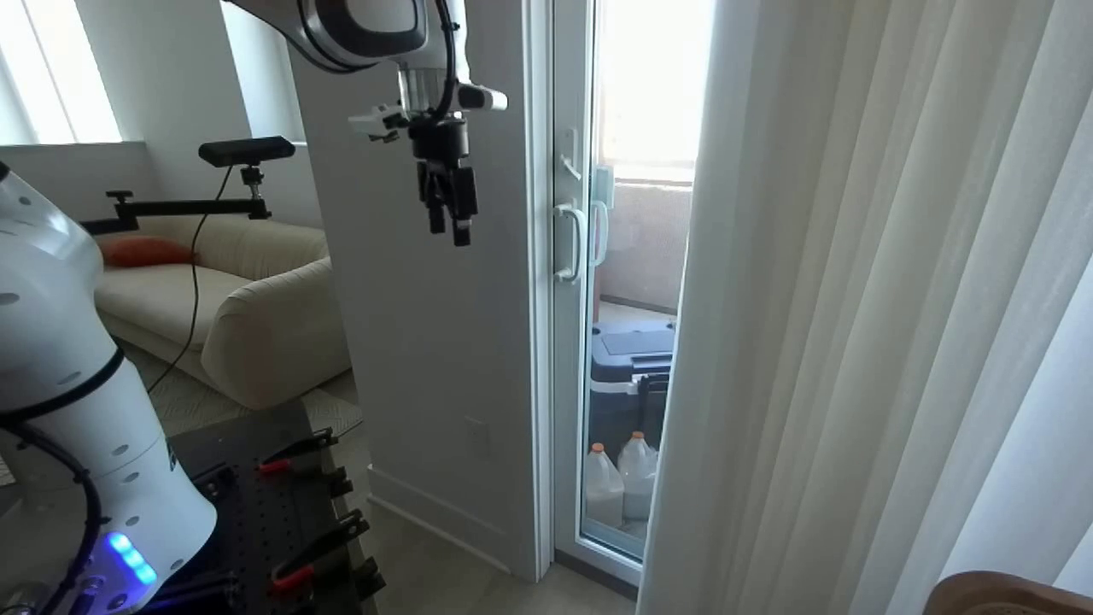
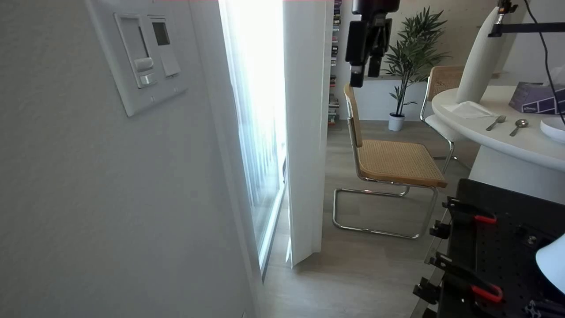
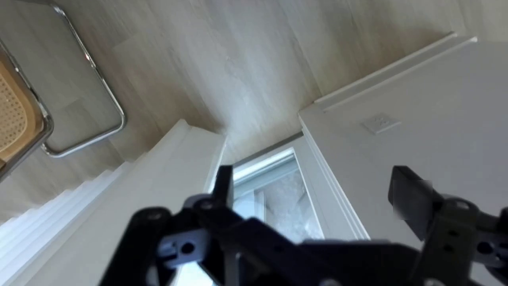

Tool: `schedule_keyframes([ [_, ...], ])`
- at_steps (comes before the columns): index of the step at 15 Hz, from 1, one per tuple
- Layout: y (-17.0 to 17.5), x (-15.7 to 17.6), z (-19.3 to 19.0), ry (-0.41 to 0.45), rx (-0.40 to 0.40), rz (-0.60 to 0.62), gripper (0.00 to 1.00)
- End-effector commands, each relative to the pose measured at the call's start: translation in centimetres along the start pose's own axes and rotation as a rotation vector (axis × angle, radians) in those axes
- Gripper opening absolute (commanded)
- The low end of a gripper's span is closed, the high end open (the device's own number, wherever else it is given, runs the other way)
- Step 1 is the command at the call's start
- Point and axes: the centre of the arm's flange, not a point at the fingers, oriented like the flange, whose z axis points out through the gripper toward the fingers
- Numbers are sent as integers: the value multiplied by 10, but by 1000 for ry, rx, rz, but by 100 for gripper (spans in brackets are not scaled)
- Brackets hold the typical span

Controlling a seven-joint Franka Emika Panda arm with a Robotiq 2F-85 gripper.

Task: Close the curtain

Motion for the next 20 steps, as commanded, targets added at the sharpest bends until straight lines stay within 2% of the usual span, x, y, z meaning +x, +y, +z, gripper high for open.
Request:
schedule_keyframes([
  [1, -7, 36, -16, 157, -62, 76, 100],
  [7, 7, 74, -71, 505, -126, 190, 100],
  [12, 11, 88, -101, 754, -165, 187, 100],
  [15, 7, 97, -111, 842, -200, 182, 100],
  [20, 5, 111, -127, 917, -265, 193, 100],
])
